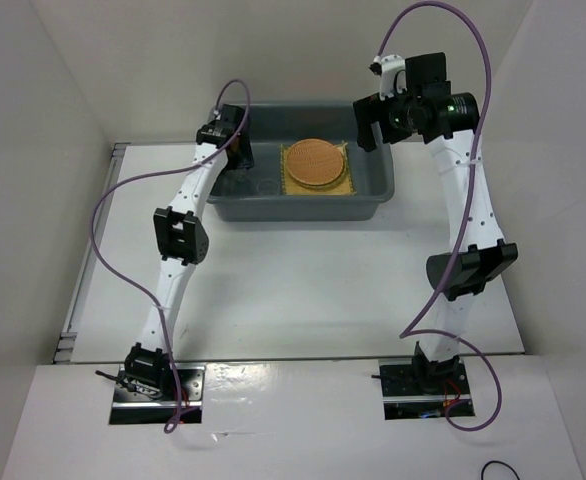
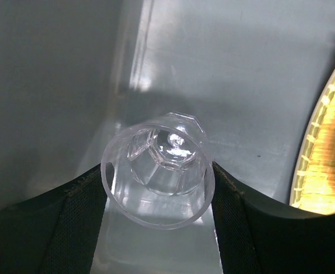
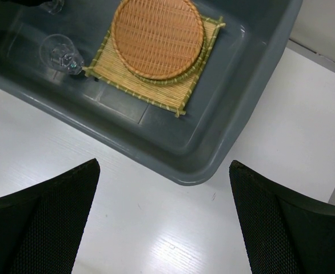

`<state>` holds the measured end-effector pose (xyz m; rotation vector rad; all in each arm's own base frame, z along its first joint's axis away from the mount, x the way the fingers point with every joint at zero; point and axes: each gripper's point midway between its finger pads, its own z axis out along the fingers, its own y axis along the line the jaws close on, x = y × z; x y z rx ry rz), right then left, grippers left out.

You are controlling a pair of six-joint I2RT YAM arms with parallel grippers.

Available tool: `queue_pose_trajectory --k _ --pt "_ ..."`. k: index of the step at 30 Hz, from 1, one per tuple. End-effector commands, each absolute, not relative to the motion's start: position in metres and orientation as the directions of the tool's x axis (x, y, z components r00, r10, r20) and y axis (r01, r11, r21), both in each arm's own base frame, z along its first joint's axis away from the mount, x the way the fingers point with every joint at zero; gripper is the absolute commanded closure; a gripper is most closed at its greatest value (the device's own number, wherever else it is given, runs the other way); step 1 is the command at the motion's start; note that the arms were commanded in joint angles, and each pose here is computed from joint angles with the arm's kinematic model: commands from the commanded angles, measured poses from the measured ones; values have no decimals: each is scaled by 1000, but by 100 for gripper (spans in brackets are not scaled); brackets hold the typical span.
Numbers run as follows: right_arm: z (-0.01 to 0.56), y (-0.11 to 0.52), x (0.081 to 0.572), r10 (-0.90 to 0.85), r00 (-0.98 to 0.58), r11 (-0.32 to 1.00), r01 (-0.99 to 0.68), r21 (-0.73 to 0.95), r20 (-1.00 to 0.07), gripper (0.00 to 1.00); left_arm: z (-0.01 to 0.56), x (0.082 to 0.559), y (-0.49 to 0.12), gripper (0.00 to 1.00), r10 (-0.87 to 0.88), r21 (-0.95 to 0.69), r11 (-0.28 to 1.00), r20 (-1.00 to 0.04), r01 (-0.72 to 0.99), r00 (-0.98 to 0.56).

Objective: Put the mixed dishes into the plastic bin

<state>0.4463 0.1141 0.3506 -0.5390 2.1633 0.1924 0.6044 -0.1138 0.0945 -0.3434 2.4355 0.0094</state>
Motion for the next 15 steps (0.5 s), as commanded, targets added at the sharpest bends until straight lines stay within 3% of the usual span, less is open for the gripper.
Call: queue_pose_trajectory --k 1,6,8,9,12,13,14,15 --pt "352 115 449 -325 -515 893 -443 -79 -793 2 84 608 -107 89 -260 -83 960 -619 -267 -741" --pt "353 112 451 -325 -511 899 -429 -92 -796 2 96 610 -110 69 -264 -102 960 -634 -259 -727" --pt "362 112 452 -320 -490 899 -426 -97 -811 2 119 610 -114 64 -261 -112 961 -665 -253 -700" --pt "362 112 452 -320 -490 899 -426 -98 -811 2 137 606 -119 55 -256 -116 963 -682 -244 -685" --pt "368 113 454 -309 -479 903 -420 -94 -822 2 180 606 -120 41 -263 -139 960 -738 -242 -622" --pt "372 113 453 -307 -471 903 -419 -96 -827 2 204 606 -120 23 -273 -163 958 -765 -234 -584" --pt "372 113 453 -298 -474 906 -415 -89 -828 2 212 605 -120 12 -275 -169 958 -771 -232 -574" --pt "372 112 454 -299 -476 908 -408 -94 -827 2 219 606 -122 9 -279 -182 958 -777 -223 -564"
